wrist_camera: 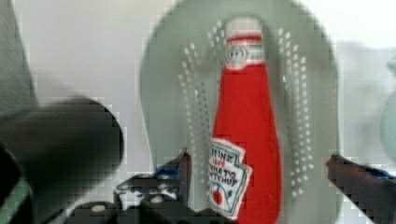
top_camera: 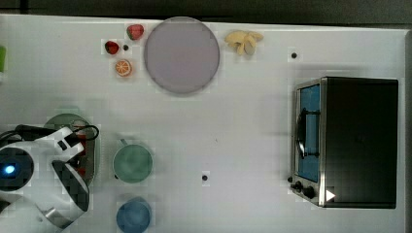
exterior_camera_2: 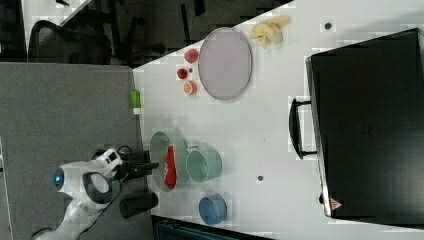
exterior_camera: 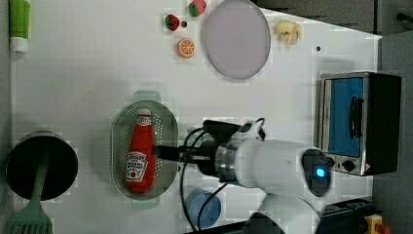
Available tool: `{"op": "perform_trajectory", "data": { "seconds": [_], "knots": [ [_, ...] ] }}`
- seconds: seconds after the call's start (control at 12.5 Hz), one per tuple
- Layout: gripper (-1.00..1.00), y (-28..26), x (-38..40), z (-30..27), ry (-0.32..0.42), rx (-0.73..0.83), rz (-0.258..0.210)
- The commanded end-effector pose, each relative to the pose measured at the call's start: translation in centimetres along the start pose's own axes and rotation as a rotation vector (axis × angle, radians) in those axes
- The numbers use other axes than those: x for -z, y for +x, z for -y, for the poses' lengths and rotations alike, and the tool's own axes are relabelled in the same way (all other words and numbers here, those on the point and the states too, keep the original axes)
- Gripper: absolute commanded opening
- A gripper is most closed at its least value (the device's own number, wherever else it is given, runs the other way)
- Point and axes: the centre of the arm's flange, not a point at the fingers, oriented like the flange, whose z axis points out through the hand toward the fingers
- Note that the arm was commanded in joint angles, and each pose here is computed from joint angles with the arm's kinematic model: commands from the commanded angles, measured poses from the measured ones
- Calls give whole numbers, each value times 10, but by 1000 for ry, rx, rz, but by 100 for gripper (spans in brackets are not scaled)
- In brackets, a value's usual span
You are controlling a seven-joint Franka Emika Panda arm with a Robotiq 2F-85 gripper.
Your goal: Pick Ketchup from the table and place it in strainer.
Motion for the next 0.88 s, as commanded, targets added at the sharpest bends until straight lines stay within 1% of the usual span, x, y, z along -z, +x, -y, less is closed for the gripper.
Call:
{"op": "perform_trajectory", "data": {
  "seconds": [0.08, 0.32, 0.48, 0.56, 0.64, 0.8, 0.88],
  "knots": [
    [100, 46, 77, -29, -20, -144, -141],
    [100, 85, 144, -98, -118, -298, -212],
    [100, 101, 197, -148, -167, -398, -251],
    [100, 104, 224, -172, -189, -446, -258],
    [100, 103, 249, -195, -211, -499, -251],
    [100, 98, 299, -229, -224, -569, -249],
    [100, 95, 320, -241, -230, -574, -240]
  ]
}}
